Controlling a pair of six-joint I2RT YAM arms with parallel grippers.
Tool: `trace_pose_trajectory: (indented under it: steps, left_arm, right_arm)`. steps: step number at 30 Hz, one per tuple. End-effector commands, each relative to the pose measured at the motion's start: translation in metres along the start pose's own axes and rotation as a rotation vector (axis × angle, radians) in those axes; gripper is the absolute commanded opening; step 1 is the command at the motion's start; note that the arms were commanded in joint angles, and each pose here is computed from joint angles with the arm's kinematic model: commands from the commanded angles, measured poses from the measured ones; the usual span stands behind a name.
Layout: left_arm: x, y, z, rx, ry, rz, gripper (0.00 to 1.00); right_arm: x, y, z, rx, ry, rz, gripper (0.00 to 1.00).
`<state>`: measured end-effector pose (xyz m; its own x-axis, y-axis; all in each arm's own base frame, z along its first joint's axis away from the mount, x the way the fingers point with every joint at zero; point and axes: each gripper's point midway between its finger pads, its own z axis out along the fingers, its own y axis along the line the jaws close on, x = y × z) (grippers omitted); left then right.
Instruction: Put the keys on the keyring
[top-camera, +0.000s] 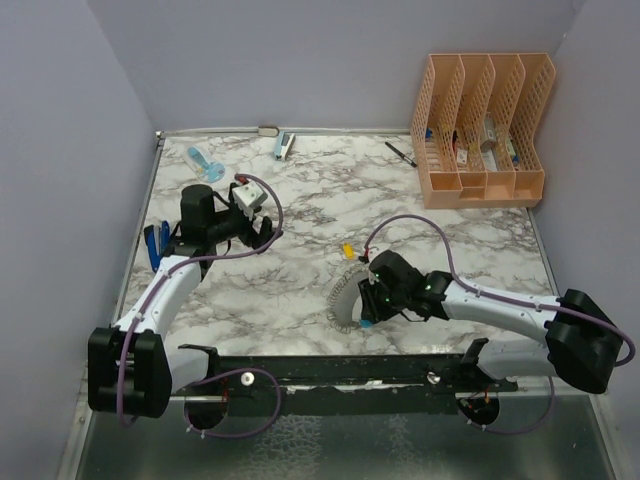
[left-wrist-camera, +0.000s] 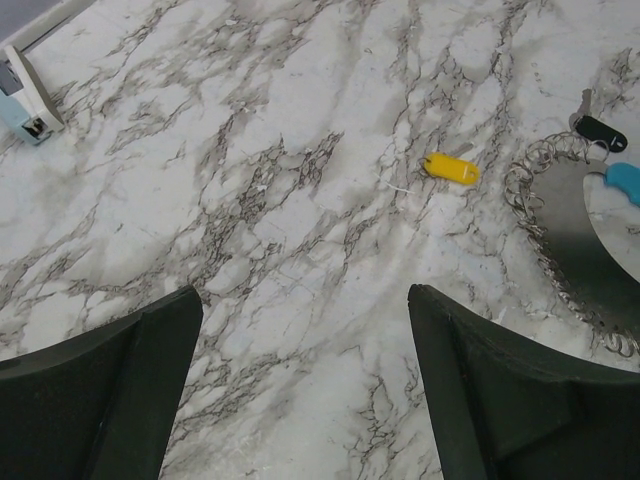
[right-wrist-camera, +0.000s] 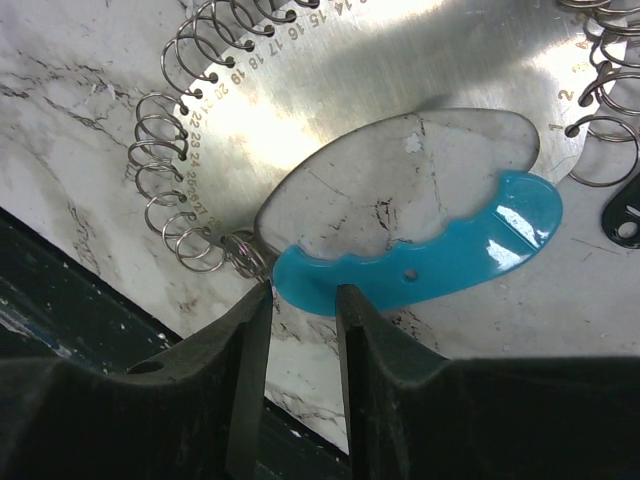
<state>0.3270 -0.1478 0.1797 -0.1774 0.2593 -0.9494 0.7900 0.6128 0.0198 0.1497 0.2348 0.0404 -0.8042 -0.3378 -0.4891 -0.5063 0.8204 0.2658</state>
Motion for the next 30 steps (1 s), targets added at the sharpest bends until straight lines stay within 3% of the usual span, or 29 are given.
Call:
trace_pose_trajectory:
  steps: [1, 30]
  left_arm:
    - [-0.013, -0.009, -0.003, 0.035, -0.018, 0.035, 0.87]
    - [-0.012, -0.011, -0.001, 0.038, -0.014, 0.046, 0.87]
  right_arm:
    - [-0.011, 0.02, 0.0, -0.094, -0.056, 0.006, 0.32]
    - [0.01, 0.022, 0.018, -0.143, -0.009, 0.014, 0.22]
